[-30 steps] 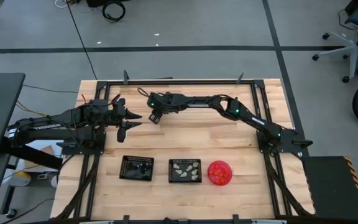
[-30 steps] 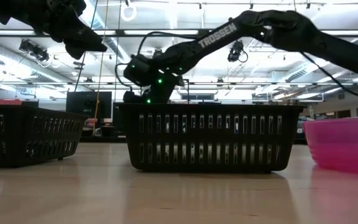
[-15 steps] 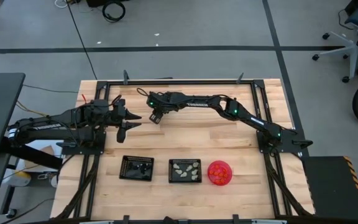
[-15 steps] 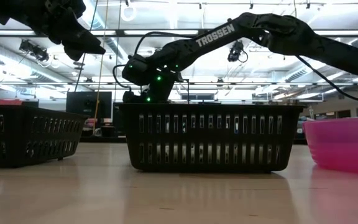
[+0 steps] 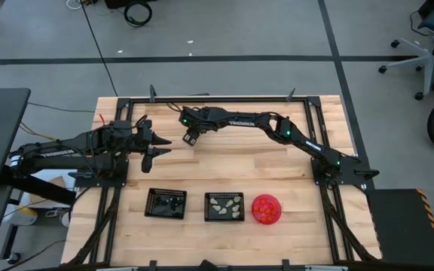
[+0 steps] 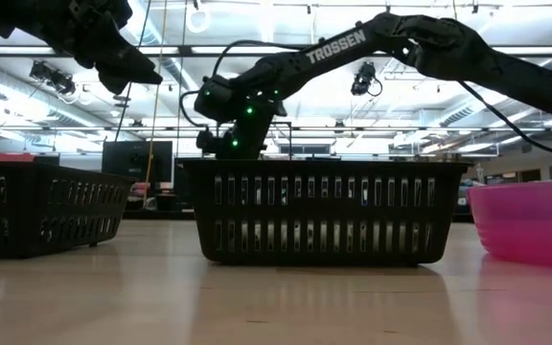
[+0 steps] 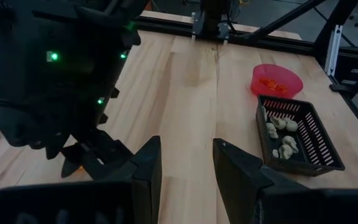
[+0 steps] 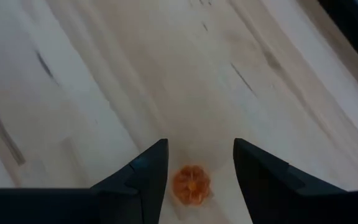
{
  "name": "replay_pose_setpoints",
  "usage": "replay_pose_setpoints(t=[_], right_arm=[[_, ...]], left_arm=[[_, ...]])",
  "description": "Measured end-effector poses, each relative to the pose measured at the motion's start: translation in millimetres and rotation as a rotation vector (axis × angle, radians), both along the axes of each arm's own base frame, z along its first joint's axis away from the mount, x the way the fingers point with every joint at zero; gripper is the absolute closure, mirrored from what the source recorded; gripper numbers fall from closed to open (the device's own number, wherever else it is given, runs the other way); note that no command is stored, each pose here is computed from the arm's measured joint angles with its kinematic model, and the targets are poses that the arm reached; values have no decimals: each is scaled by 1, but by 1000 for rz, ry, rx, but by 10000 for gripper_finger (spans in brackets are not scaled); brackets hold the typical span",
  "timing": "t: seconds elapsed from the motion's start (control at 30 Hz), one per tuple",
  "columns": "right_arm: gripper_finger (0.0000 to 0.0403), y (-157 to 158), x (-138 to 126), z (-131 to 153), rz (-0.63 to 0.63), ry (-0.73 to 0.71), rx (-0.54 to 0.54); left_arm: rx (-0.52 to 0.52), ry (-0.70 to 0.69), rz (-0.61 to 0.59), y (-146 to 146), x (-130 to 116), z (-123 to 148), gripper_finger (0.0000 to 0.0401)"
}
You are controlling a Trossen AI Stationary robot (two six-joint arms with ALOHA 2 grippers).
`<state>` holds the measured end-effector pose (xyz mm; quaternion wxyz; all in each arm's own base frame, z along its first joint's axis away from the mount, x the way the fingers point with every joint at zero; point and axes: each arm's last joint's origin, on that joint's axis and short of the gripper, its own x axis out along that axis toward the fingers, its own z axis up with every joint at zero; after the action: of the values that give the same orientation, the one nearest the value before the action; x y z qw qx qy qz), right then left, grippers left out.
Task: Sort Halloween decoration
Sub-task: Put the orange pumpkin toy into the pink bowl
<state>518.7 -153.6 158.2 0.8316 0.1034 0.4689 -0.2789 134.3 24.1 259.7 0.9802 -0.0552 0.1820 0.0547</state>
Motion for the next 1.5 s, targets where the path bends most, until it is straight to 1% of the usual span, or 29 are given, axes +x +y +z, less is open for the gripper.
replay_pose_setpoints(t=[0.23, 0.4, 0.57, 0.73, 0.87, 1.17, 1.33, 1.5], right_arm=[[218, 0, -4, -2, 0, 28, 43], [218, -1, -6, -2, 0, 45, 55], [218, -7, -7, -6, 10, 36, 108], [218, -8, -8, -6, 8, 45, 107], [218, -6, -9, -7, 19, 58, 126], [236, -4, -12, -9, 100, 116, 120], [247, -4, -12, -9, 122, 119, 115], [249, -5, -9, -8, 151, 100, 95]], left_arm=[[-1, 4, 0, 0, 0, 0, 285], [-1, 3, 0, 0, 0, 0, 285], [-1, 4, 0, 0, 0, 0, 285], [-1, 4, 0, 0, 0, 0, 285], [-1, 4, 0, 0, 0, 0, 285], [-1, 3, 0, 0, 0, 0, 285], [-1, 3, 0, 0, 0, 0, 285], [-1, 3, 0, 0, 0, 0, 285]])
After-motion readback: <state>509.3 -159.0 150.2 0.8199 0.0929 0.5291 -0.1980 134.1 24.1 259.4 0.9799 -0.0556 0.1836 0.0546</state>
